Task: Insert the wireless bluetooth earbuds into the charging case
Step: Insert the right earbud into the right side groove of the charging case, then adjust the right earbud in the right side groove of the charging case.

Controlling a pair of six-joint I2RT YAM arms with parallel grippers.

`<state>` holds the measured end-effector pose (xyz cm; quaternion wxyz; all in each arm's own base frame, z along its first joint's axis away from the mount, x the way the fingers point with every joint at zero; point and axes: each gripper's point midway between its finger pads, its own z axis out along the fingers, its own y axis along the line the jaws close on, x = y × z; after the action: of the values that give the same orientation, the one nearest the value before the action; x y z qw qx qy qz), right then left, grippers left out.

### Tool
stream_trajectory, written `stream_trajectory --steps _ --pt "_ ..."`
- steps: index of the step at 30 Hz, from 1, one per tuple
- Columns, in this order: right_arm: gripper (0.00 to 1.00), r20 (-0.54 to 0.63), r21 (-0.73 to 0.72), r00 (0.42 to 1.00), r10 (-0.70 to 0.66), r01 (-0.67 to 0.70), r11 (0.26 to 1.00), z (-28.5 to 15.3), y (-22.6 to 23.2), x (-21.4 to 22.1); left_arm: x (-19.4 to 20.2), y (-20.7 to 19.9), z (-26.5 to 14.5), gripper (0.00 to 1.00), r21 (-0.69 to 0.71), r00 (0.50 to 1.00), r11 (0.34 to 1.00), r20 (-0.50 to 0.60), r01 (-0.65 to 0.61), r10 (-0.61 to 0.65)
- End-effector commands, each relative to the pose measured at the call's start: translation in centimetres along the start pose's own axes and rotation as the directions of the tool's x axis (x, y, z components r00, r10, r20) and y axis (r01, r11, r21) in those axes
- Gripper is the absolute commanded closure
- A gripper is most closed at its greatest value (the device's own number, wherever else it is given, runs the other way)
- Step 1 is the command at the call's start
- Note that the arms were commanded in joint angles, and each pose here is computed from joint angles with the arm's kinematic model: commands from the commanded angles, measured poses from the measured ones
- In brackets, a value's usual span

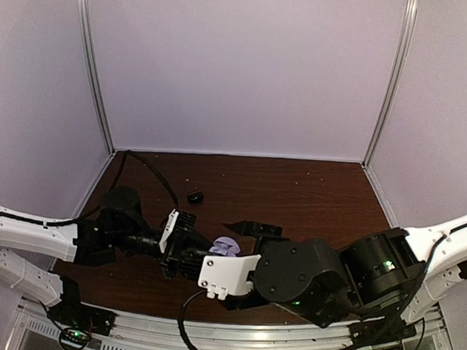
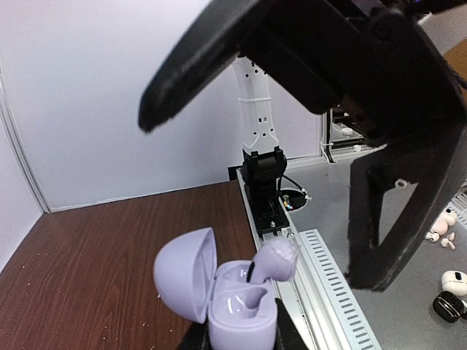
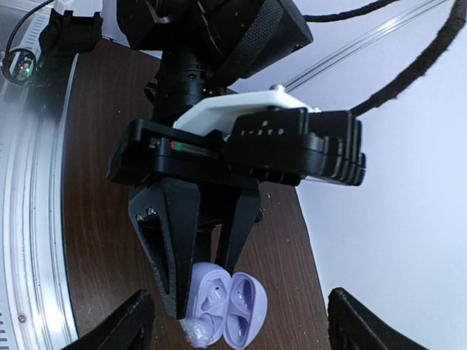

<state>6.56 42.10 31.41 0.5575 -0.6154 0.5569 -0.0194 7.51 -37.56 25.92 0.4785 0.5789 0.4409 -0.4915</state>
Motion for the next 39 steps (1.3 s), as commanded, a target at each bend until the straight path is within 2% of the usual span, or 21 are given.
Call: stream_trajectory --steps 1,5,9,13,16,18,21,28,39 --pt "0.15 0.103 0.009 0.984 0.147 -0.148 0.989 -1.9 -2.4 -1.8 -1.5 0.6 -0.5 1.00 -0.019 0.997 1.000 0.071 0.004 -0.003" --pt "0.01 0.186 0.031 0.941 0.281 -0.292 0.956 -3.4 -4.8 -2.6 -1.7 1.9 -0.8 1.00 -0.069 0.995 0.997 0.095 0.034 -0.028" --pt "0.00 0.256 0.028 0.859 0.443 -0.465 0.885 -4.8 -7.5 -2.5 -2.1 3.9 -1.5 1.00 -0.165 0.990 0.983 0.121 0.085 -0.065" --pt "0.00 0.271 0.024 0.742 0.613 -0.642 0.766 -5.3 -10.5 -0.5 -2.8 5.1 -2.3 1.00 -0.237 0.984 0.965 0.163 0.110 -0.072" --pt "0.00 0.274 -0.052 0.644 0.715 -0.732 0.679 -5.6 -11.9 0.5 -3.5 5.3 -2.7 1.00 -0.250 0.978 0.961 0.195 0.120 -0.072" --pt "0.00 0.272 -0.117 0.611 0.744 -0.746 0.656 -5.6 -11.6 0.7 -4.1 5.3 -2.9 1.00 -0.246 0.973 0.961 0.221 0.125 -0.070" --pt "0.00 0.247 -0.168 0.603 0.758 -0.744 0.647 -5.0 -10.5 1.1 -4.8 4.9 -2.9 1.00 -0.221 0.967 0.968 0.246 0.120 -0.064" --pt "0.02 0.168 -0.210 0.634 0.755 -0.725 0.656 -2.7 -8.2 0.9 -5.5 4.3 -2.7 1.00 -0.174 0.960 0.978 0.272 0.111 -0.061" --pt "0.03 0.149 -0.223 0.616 0.774 -0.742 0.633 -1.1 -8.5 1.3 -5.9 3.6 -2.8 1.00 -0.141 0.960 0.986 0.274 0.091 -0.050"
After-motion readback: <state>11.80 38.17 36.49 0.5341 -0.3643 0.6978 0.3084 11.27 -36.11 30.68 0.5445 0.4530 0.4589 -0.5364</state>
